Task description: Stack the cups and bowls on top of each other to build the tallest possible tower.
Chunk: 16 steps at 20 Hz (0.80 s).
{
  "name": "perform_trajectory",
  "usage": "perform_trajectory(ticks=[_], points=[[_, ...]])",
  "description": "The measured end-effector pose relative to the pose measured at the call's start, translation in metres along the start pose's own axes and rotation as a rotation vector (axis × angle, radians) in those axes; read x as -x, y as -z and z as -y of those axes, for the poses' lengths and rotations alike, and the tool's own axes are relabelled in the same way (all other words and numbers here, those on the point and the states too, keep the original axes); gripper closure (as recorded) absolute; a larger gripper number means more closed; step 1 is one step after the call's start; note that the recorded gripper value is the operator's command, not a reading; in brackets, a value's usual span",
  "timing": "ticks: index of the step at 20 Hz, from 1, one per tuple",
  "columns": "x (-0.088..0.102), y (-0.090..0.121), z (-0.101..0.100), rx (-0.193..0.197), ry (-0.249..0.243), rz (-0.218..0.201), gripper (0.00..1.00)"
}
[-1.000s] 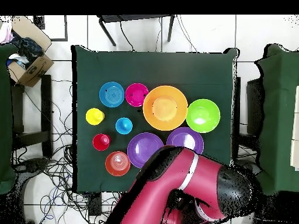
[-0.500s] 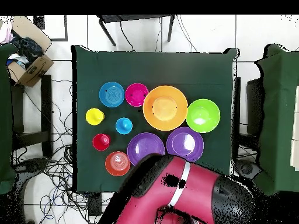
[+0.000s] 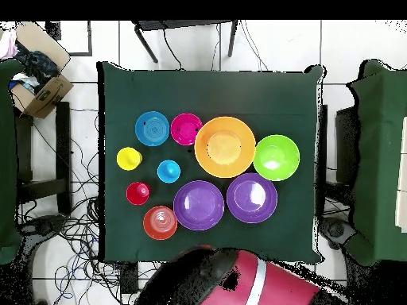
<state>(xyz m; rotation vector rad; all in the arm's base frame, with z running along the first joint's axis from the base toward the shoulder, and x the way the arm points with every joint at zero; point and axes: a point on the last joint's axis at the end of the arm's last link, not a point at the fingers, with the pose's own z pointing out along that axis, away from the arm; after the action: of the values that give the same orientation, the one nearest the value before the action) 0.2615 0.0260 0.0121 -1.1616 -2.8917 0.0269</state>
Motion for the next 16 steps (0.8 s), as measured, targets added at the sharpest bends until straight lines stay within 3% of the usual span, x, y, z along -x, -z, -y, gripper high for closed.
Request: perform_trajectory(ticks=[4, 7, 16], points=[[0.014, 0.009, -0.01, 0.025, 0.003, 0.051, 0.0], [0.019, 0.012, -0.017, 0.032, 0.002, 0.067, 0.0], [0.018, 0.006, -0.033, 0.041, 0.008, 0.042, 0.0]])
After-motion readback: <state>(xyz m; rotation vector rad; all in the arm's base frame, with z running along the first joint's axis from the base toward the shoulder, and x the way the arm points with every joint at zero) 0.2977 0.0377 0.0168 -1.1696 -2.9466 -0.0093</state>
